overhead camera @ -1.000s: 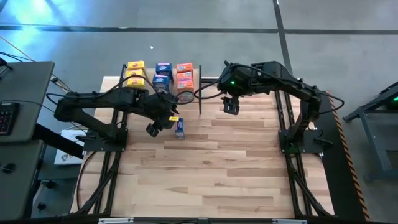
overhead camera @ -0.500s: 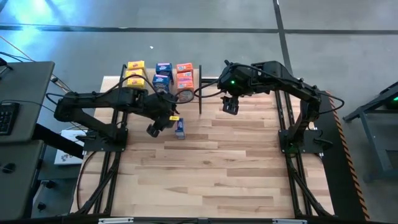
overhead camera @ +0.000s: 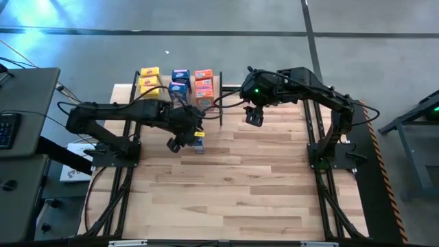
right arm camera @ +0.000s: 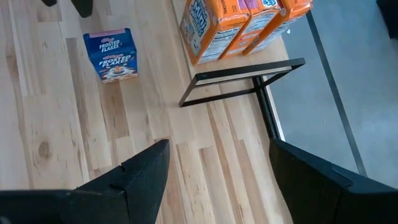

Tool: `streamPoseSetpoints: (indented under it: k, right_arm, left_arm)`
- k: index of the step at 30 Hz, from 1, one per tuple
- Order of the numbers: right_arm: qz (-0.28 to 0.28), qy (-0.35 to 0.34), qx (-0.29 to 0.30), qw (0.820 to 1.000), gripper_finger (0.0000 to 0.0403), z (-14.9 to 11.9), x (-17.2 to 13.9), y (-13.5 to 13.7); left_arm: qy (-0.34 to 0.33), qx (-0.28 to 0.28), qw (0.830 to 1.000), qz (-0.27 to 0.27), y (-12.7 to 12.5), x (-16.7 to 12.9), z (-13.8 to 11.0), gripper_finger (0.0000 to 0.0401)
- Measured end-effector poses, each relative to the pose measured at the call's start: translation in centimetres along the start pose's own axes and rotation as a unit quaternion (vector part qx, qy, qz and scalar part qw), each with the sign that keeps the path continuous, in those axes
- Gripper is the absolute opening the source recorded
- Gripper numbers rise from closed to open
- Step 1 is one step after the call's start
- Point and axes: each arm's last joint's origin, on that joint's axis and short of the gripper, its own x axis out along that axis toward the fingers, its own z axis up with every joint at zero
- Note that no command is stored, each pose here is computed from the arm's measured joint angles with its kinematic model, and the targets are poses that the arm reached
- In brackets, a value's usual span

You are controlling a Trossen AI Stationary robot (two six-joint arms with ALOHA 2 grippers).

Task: Stack cereal on shelf
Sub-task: Put the blue cereal box on the shelf aligned with the other blue cereal boxes

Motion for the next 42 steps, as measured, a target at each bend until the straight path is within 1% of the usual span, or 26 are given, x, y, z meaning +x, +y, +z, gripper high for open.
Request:
streamPoseSetpoints:
  k: [11,14,17,19,23,25,31,37,42]
  right_arm:
    - [0.003,0.0,0.0,1.0,0.0268,0.0,0.0,0.0]
    - [0.003,0.0,0.0,1.0,0.0268,0.0,0.0,0.0]
    - [0.003,0.0,0.0,1.0,0.0268,0.0,0.0,0.0]
    - [0.003,0.0,0.0,1.0,0.0268,0.0,0.0,0.0]
    - [0.003,0.0,0.0,1.0,0.0268,0.0,0.0,0.0]
    - [0.004,0.0,0.0,1.0,0.0268,0.0,0.0,0.0]
    - [0.004,-0.001,0.0,1.0,0.0268,0.0,0.0,0.0]
    - [0.004,-0.002,0.0,1.0,0.0268,0.1,0.0,0.0]
    - [0.004,-0.001,0.0,1.0,0.0268,0.0,0.0,0.0]
  left_arm:
    - [0.013,0.014,1.0,-0.015,-0.1,0.7,0.0,0.0239]
    - [0.013,0.004,1.0,-0.013,-0.1,0.6,0.0,0.0239]
    - [0.013,-0.018,1.0,-0.014,-0.1,0.6,0.0,0.0239]
    - [0.013,-0.021,1.0,-0.018,-0.2,0.6,0.0,0.0239]
    - [0.029,0.021,0.998,-0.05,-0.6,1.0,-0.2,0.0239]
    - [0.041,0.031,0.997,-0.065,-0.8,1.3,-0.4,0.0239]
    - [0.051,0.059,0.994,-0.08,-0.7,2.7,-0.1,0.0239]
    - [0.087,0.068,0.987,-0.118,-1.0,4.9,-0.1,0.0239]
    - [0.103,0.074,0.984,-0.124,-0.9,6.3,0.1,0.0239]
